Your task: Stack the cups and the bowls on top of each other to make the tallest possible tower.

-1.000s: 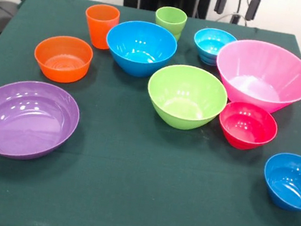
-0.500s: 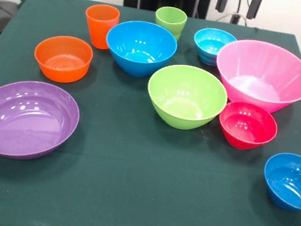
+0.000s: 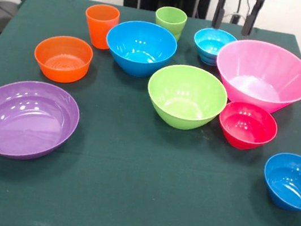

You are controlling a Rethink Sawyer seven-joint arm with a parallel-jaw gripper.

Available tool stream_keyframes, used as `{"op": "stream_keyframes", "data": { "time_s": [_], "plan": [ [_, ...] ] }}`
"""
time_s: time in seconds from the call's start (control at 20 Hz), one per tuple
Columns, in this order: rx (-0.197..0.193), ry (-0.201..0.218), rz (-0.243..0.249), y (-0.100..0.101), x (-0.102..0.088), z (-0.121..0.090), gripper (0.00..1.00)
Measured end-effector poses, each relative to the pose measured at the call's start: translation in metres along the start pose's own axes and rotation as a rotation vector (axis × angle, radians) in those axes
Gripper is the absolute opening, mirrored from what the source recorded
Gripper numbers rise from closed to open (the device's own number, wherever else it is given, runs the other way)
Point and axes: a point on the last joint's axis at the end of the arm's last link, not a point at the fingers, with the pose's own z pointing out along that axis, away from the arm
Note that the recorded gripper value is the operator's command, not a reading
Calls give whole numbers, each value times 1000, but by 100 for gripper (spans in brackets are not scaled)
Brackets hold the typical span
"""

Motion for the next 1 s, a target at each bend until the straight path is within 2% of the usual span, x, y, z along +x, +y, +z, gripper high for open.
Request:
{"op": "stream_keyframes", "data": {
  "time_s": [0.3, 0.6, 0.65, 0.8, 0.95, 1.0],
  "plan": [
    [13, 17, -15, -2, 3, 36, 100],
    [32, 14, -59, -2, 0, 55, 100],
    [42, 3, -88, 1, -4, 59, 100],
    [56, -21, -131, 8, -13, 62, 100],
    [63, -42, -156, 12, -22, 63, 100],
    [66, -60, -170, 14, -31, 65, 100]
  ]
}}
